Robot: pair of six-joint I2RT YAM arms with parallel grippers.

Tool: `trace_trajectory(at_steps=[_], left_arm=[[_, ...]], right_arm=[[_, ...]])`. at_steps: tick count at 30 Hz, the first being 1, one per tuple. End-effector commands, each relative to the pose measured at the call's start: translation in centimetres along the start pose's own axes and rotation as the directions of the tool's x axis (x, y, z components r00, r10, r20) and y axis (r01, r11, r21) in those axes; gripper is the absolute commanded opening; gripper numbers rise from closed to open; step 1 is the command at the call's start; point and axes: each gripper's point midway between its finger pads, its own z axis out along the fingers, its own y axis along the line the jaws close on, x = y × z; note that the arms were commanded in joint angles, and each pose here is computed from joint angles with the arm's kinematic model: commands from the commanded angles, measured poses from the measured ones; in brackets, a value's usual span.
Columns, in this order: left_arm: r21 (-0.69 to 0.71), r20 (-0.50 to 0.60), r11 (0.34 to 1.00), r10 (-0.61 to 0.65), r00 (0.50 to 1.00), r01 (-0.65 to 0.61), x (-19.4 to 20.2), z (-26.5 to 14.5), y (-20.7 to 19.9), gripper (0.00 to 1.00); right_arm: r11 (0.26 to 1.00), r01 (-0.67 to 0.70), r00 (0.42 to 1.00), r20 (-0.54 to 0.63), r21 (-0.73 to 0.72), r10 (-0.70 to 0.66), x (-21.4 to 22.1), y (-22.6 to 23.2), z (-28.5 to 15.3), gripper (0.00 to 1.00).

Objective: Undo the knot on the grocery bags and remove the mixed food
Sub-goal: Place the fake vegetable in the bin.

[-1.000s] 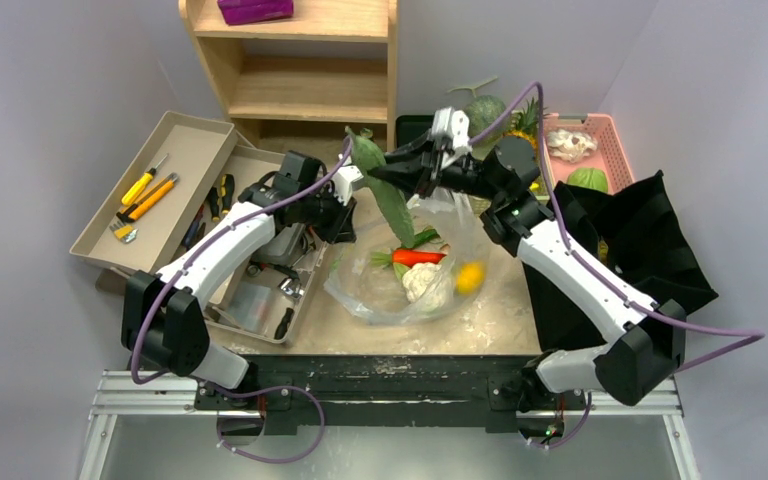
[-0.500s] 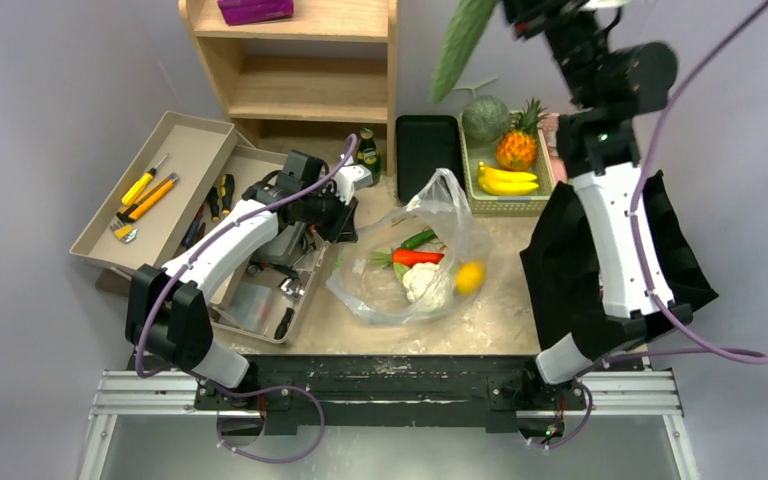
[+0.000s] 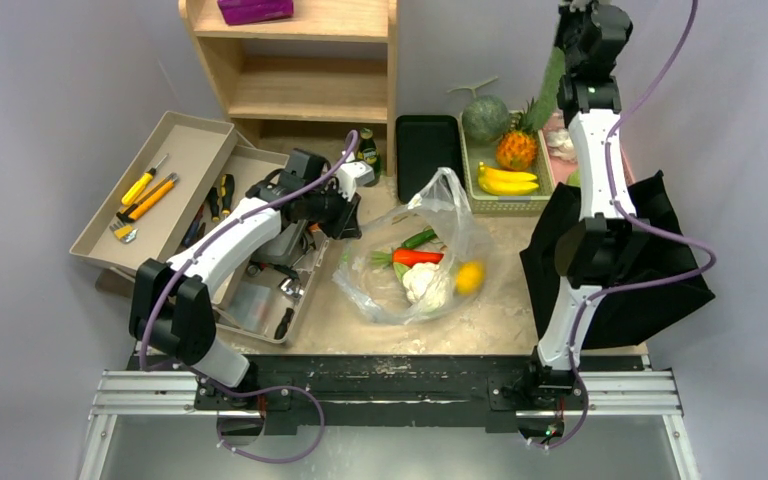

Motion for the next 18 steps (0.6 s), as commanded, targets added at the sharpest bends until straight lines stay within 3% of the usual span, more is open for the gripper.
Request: trace_trajectory(at_steps=[1,7,18], left_arm=[[0.012,0.079,1.000,0.017,0.997,-0.018,-2.7,0.0,0.1,0.09],[0.017,0.077,1.000,-0.008,0.997,0.007,-2.5,0.7,0.4,0.09],[0.009,0.067,1.000,-0.014,0.998,0.014,-3.2,1.0,1.1,0.08]], right_arm=[[0.975,0.151,0.987,-0.084,0.164,-0.138,3.5,-8.2,0.6,0.00],[0.964,0.239,0.955,-0.211,0.120,-0.210,10.7,-10.5,2.0,0.00],[0.927,0.371,0.880,-0.334,0.043,-0.337,13.6,-8.4,0.4,0.00]])
